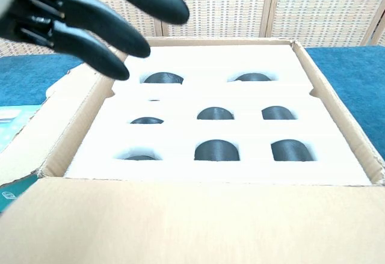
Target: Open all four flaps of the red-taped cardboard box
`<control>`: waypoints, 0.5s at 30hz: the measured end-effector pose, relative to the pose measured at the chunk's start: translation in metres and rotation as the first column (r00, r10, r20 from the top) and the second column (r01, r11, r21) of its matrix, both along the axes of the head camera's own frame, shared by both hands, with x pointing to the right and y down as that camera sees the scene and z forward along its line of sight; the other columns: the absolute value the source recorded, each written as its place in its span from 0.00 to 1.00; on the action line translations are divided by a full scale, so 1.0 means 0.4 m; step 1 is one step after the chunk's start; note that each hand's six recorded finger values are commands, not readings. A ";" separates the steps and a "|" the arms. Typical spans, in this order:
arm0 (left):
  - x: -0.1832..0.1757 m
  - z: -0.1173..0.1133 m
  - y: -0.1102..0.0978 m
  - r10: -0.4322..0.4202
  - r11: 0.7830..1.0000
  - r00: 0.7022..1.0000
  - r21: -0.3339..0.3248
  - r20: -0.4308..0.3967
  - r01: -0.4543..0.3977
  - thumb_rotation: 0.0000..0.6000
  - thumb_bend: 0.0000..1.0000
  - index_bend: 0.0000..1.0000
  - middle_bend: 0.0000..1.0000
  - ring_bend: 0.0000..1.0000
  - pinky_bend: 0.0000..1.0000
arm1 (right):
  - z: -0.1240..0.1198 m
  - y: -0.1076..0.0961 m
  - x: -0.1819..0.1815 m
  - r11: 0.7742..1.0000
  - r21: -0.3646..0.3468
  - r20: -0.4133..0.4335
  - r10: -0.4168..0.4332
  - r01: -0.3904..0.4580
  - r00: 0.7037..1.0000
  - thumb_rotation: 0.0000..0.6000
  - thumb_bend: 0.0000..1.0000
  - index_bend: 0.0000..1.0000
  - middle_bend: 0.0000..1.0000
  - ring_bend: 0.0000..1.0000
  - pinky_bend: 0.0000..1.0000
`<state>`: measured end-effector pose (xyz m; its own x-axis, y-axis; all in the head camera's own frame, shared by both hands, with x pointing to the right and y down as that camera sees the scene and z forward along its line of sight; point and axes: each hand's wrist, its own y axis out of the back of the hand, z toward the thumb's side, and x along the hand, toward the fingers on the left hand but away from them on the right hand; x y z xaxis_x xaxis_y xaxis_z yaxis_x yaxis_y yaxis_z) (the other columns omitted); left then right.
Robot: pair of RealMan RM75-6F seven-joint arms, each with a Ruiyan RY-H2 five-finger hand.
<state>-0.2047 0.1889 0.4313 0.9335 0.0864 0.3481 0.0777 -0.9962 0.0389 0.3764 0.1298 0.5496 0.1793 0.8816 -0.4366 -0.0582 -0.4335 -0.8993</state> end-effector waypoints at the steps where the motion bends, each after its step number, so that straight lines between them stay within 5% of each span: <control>1: -0.002 0.002 -0.006 -0.009 1.000 1.000 0.021 0.006 0.009 0.09 0.33 0.32 0.00 0.00 0.00 | 0.000 0.000 0.000 1.000 0.000 0.000 0.000 0.000 1.000 1.00 0.90 0.16 0.17 0.00 0.00; 11: -0.036 0.038 -0.065 -0.113 0.961 0.990 0.262 0.084 0.087 0.08 0.34 0.32 0.00 0.00 0.00 | -0.002 -0.002 0.003 1.000 0.004 0.007 0.007 -0.007 1.000 1.00 0.90 0.16 0.17 0.00 0.00; 15: -0.059 0.053 -0.088 -0.166 0.921 0.979 0.374 0.120 0.110 0.31 0.35 0.32 0.00 0.00 0.00 | -0.002 -0.004 0.008 1.000 0.006 0.009 0.015 -0.015 1.000 1.00 0.90 0.16 0.17 0.00 0.00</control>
<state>-0.2281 0.1536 0.4523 0.8630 -0.1982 0.4647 -0.0404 -0.9440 -0.3275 0.3796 0.1281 0.5486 0.1698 0.8866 -0.4301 -0.0440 -0.4292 -0.9021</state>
